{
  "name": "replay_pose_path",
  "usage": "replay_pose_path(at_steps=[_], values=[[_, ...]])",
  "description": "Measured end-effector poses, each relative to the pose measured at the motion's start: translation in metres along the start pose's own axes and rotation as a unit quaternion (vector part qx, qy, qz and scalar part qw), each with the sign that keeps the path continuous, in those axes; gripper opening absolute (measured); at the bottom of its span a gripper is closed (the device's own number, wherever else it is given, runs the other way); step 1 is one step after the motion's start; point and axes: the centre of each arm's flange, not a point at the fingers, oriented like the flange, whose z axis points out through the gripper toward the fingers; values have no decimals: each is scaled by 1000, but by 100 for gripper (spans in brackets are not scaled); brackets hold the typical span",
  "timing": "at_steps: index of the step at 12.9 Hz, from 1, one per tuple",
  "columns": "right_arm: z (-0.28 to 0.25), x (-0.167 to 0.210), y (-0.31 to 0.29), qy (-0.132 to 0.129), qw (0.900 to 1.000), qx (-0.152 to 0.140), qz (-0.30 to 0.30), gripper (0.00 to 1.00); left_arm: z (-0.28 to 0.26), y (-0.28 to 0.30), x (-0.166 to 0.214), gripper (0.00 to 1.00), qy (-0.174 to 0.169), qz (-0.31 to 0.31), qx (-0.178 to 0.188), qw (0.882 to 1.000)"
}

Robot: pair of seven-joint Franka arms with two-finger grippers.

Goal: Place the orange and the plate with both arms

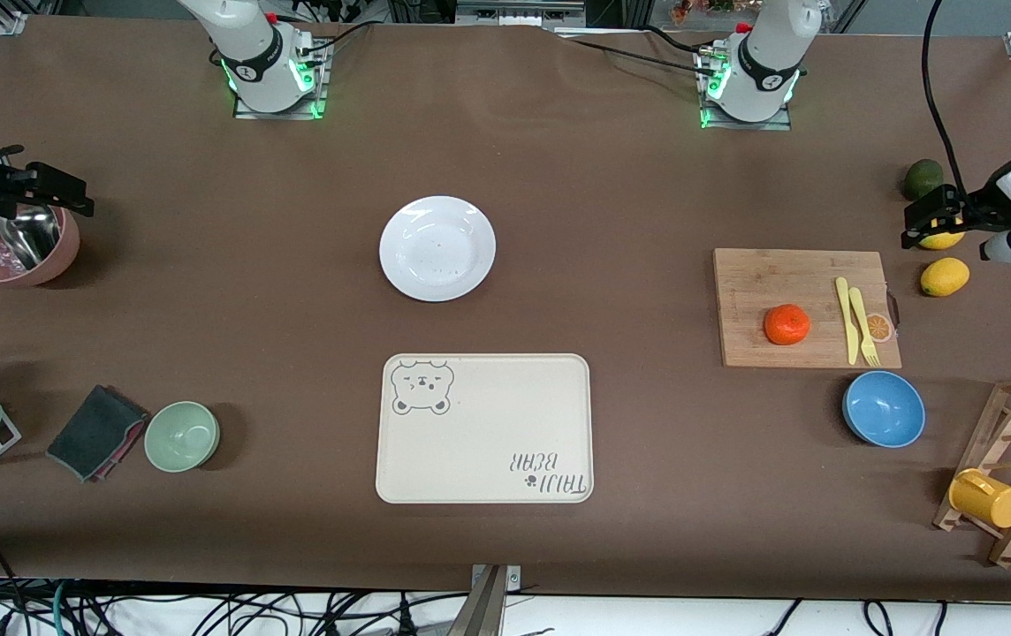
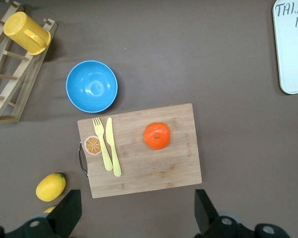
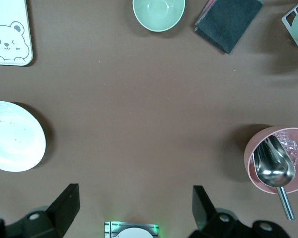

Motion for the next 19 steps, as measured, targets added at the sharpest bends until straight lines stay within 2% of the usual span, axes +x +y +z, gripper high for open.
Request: replay_pose_path(at_steps=[19], values=[[0,1,-6,1,1000,-1,-5,100,0,0,1,100,1,0,0,1000]])
